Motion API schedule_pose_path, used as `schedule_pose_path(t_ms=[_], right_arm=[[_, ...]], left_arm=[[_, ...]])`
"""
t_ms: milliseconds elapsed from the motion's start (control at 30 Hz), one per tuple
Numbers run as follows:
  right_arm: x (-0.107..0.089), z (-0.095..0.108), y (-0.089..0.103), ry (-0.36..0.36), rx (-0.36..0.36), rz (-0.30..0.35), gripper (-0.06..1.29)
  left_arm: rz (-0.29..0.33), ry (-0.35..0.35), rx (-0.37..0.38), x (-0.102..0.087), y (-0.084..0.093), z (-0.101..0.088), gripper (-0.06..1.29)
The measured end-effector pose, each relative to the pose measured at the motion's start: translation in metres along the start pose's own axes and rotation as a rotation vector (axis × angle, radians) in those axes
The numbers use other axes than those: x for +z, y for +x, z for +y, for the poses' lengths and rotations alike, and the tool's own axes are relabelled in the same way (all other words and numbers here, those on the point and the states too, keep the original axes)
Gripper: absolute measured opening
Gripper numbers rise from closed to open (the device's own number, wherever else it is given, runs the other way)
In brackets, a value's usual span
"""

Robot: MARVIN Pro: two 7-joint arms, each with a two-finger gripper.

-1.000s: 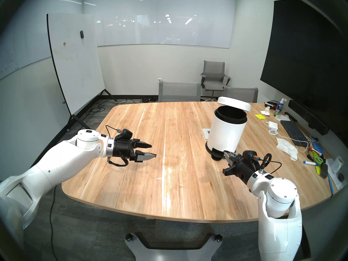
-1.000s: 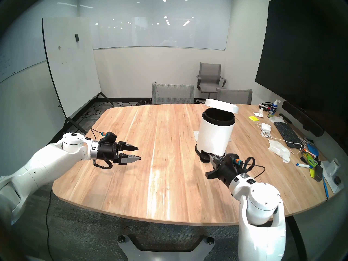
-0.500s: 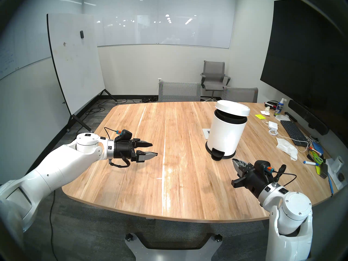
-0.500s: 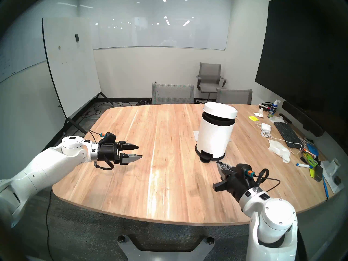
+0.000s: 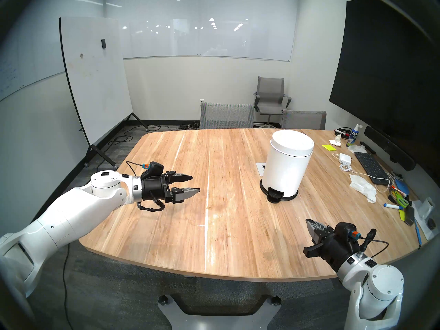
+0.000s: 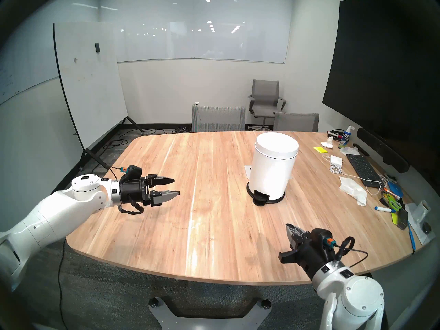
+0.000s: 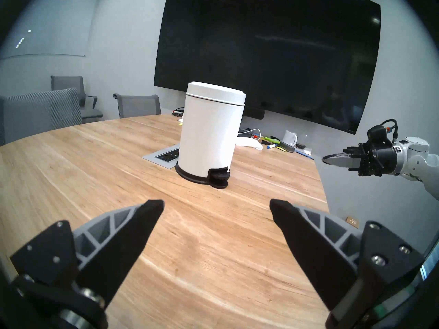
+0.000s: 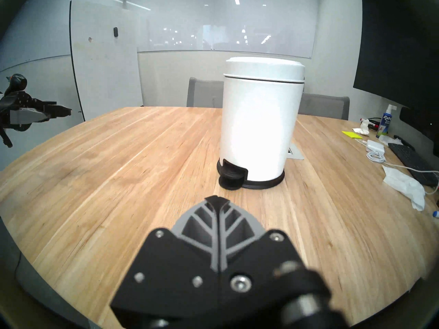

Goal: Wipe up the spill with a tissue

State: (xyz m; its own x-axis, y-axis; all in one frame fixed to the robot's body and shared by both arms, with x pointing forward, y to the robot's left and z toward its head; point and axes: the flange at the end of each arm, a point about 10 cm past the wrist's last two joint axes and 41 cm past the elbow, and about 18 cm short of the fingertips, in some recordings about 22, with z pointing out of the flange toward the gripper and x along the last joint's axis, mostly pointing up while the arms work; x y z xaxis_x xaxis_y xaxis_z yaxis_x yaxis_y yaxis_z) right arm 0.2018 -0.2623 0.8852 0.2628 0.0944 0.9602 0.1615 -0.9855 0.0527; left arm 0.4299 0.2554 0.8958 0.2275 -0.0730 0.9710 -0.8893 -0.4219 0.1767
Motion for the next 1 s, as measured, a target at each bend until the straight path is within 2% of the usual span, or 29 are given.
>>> schedule_pose_path(t_ms=[167,500,1000], right_arm=[[-0.003,-0.004,-0.004,-0.047,-0.005,0.037,-0.02],[0.01,-0.002,-0.022,-0.118,-0.007,0.094,-0.02],[0.013,0.002,-0.006,-0.128,-0.033,0.179,-0.02]], left_arm=[[0.035,0.035,0.0,-0.003,0.002,0.012,1.19],[0.062,0.091,-0.01,-0.013,-0.002,0.026,1.2],[0.063,0.125,-0.015,-0.017,-0.007,0.033,1.2]])
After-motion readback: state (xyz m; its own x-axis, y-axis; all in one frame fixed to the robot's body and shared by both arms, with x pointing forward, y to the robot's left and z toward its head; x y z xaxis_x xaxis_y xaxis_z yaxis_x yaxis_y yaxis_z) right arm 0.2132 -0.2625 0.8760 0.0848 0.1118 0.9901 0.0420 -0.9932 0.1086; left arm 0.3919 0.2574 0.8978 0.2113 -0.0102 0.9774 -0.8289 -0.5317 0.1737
